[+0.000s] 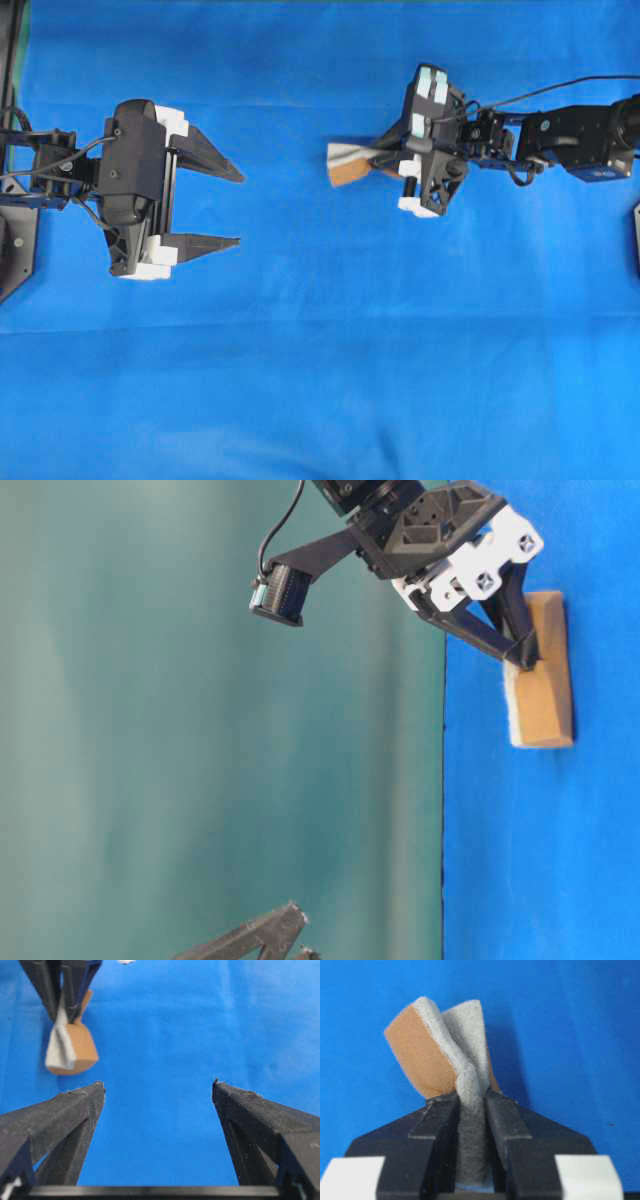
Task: Hand over the sponge with the left arm and wipe it with the right arm.
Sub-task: 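Rub the held sponge back and forth on the table with the right gripper, then lower the sponge onto the table and open the right gripper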
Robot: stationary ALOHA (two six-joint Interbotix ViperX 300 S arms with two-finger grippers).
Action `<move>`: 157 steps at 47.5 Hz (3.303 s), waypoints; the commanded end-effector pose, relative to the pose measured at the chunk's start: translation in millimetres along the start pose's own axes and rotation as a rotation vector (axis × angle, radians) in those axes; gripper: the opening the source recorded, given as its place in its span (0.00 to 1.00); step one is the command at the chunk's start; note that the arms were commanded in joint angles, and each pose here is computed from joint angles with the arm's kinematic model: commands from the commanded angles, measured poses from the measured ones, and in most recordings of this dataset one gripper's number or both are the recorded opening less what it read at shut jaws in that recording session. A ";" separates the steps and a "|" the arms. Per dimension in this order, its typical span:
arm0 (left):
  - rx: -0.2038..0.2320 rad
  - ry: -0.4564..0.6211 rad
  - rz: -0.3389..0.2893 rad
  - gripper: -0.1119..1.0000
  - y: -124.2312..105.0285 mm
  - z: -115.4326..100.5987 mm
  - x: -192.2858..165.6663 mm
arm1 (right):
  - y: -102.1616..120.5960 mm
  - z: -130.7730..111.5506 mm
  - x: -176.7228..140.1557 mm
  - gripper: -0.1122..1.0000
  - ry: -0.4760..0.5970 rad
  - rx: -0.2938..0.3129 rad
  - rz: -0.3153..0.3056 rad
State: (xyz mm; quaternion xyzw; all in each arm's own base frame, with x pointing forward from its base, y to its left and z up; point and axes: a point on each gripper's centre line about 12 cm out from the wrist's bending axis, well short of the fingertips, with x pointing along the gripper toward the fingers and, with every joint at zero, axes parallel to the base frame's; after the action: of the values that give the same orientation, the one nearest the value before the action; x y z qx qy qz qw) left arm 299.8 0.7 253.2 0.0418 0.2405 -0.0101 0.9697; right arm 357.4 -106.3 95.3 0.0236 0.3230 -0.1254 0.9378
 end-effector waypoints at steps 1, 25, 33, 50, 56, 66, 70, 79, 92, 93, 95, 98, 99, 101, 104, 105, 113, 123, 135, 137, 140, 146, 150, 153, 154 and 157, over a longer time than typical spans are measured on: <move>0.001 -0.026 0.000 0.87 -0.3 7.2 -1.6 | -4.5 19.2 -4.9 0.30 -0.061 0.003 -0.010; 0.003 -0.026 0.000 0.87 -0.3 7.2 -1.6 | 116.5 6.8 -18.9 0.30 -0.019 -0.071 0.245; 0.003 -0.025 0.000 0.87 -0.3 6.6 -1.5 | 157.7 6.4 -29.2 0.30 -0.009 -0.094 0.333; 0.000 -0.026 0.000 0.87 -0.3 6.7 -1.6 | 154.0 8.1 -26.9 0.30 -0.001 -0.098 0.323; 0.001 -0.028 0.000 0.87 -0.3 7.4 -1.6 | 123.0 6.0 -17.5 0.30 0.012 -0.062 0.256; 0.000 -0.023 -0.001 0.87 -0.4 5.9 -1.5 | 74.3 0.4 -7.2 0.30 0.024 -0.016 0.156; 0.001 -0.023 -0.001 0.87 -0.4 5.9 -1.5 | 66.3 2.9 -6.0 0.30 0.007 -0.013 0.142; 0.001 -0.023 -0.001 0.87 -0.4 5.9 -1.5 | 59.4 7.1 -5.1 0.30 -0.027 -0.015 0.130; 0.003 -0.023 0.000 0.87 -0.4 5.9 -1.5 | 61.7 8.6 -5.2 0.30 -0.032 -0.011 0.135; 0.001 -0.023 -0.001 0.87 -0.4 5.9 -1.5 | 61.7 8.4 -5.2 0.30 -0.030 -0.008 0.135; 0.001 -0.025 -0.001 0.87 -0.3 6.6 -1.5 | 63.4 9.0 -5.6 0.30 -0.030 -0.011 0.138; 0.003 -0.023 0.000 0.87 -0.4 5.9 -1.5 | 65.1 7.6 -5.6 0.30 -0.026 -0.017 0.142; 0.001 -0.023 -0.001 0.87 -0.4 5.9 -1.5 | 65.7 8.4 -5.6 0.30 -0.029 -0.017 0.144; 0.001 -0.025 -0.001 0.87 -0.3 6.6 -1.5 | 67.5 8.8 -5.7 0.30 -0.029 -0.020 0.147; 0.003 -0.023 0.000 0.87 -0.4 5.9 -1.5 | 69.8 9.2 -5.9 0.30 -0.030 -0.021 0.152; 0.001 -0.023 -0.001 0.87 -0.4 5.9 -1.5 | 70.4 9.8 -5.8 0.30 -0.032 -0.022 0.153; 0.001 -0.023 -0.001 0.87 -0.4 5.9 -1.5 | 73.8 10.7 -6.3 0.30 -0.027 -0.023 0.159; 0.001 -0.022 -0.001 0.87 -0.4 5.7 -1.5 | 79.4 14.2 -5.4 0.74 -0.007 -0.033 0.168; 0.001 -0.020 -0.001 0.87 -0.4 5.6 -1.5 | 83.0 24.5 -12.2 0.77 0.011 -0.042 0.173; 0.001 -0.020 -0.001 0.87 -0.4 5.6 -1.5 | 83.9 27.6 -15.2 0.77 0.003 -0.041 0.175; 0.001 -0.019 -0.001 0.87 -0.5 5.4 -1.5 | 85.3 32.3 -19.8 0.77 -0.009 -0.043 0.180; 0.001 -0.019 -0.001 0.87 -0.5 5.4 -1.5 | 85.2 44.8 -32.6 0.77 -0.036 -0.038 0.182; 0.001 -0.017 -0.001 0.87 -0.5 5.2 -1.5 | 84.7 52.3 -41.8 0.77 -0.049 -0.038 0.184; 0.001 -0.017 -0.001 0.87 -0.5 5.2 -1.5 | 83.8 58.7 -50.0 0.77 -0.060 -0.041 0.184; 0.001 -0.016 -0.001 0.87 -0.5 5.0 -1.5 | 82.9 61.3 -53.1 0.77 -0.066 -0.041 0.183; 0.001 -0.016 -0.001 0.87 -0.5 5.0 -1.5 | 82.2 68.8 -63.7 0.77 -0.085 -0.045 0.184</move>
State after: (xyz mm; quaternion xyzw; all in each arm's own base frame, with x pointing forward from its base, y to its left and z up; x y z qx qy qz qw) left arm 299.5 0.2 252.4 0.0428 0.2420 -0.0111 0.9693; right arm 370.2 -22.4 157.5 0.0305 0.3143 -0.0345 0.9482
